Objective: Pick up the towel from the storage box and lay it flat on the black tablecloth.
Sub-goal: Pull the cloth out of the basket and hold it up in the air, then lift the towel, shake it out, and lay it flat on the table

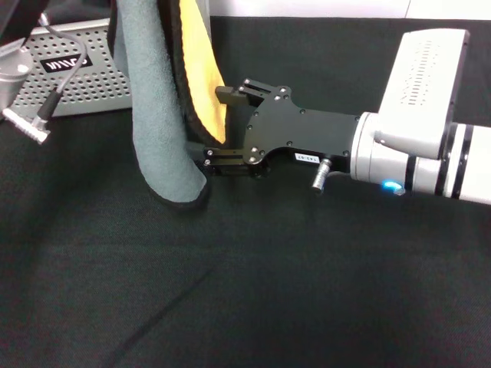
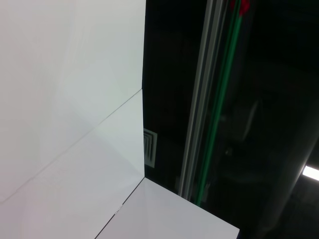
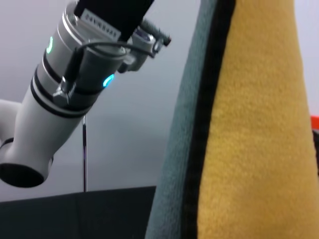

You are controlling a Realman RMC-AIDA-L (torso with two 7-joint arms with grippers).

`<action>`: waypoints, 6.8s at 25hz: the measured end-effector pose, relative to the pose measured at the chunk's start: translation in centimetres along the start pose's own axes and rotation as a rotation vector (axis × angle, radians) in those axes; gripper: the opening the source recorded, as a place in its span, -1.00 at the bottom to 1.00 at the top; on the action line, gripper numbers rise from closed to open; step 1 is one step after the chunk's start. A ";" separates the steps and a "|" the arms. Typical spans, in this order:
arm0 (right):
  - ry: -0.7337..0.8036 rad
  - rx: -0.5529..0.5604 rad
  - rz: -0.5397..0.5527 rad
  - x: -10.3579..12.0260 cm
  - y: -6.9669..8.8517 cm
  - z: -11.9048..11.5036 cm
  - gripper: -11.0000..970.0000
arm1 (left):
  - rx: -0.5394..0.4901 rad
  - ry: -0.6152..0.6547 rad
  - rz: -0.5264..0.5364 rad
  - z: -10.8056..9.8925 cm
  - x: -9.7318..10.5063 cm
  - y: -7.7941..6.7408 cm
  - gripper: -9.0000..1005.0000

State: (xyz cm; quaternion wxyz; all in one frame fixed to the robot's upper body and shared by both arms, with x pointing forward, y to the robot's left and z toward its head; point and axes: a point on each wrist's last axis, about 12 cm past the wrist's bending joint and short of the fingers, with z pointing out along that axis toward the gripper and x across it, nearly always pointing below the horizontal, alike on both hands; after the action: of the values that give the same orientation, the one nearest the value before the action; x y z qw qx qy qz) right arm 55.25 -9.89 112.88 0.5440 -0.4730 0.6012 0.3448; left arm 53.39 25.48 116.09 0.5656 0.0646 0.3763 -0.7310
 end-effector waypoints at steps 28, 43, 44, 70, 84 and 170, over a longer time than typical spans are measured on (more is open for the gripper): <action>0.023 0.042 -0.012 1.0 0.4 -2.1 -0.08 | -0.025 -0.030 0.017 -1.1 -0.3 -0.3 -0.95; 0.009 0.066 -0.017 0.6 -0.1 -2.4 -0.42 | -0.022 -0.030 0.014 -1.1 -0.3 -0.4 -0.96; 0.009 0.067 -0.018 0.6 -0.1 -2.4 -0.45 | -0.022 -0.030 0.014 -1.1 -0.3 -0.4 -0.96; 0.070 0.029 -0.068 -6.1 0.9 -9.1 -0.96 | -0.243 0.101 0.052 -9.5 -2.4 -4.4 -0.96; 0.134 0.022 -0.096 -9.8 3.7 -13.1 -0.94 | -0.236 0.248 0.034 -12.3 -2.5 -8.6 -0.96; 0.090 -0.103 0.445 -0.9 -4.6 -14.4 -0.83 | -0.331 0.421 0.000 -10.6 -0.3 -3.6 -0.96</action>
State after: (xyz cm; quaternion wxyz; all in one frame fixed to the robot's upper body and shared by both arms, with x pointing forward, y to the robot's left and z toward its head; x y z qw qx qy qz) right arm 54.86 -24.58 116.72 0.4022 -0.3709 0.6961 0.4649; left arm 46.84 32.59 110.41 0.4776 0.1220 0.6000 -0.6302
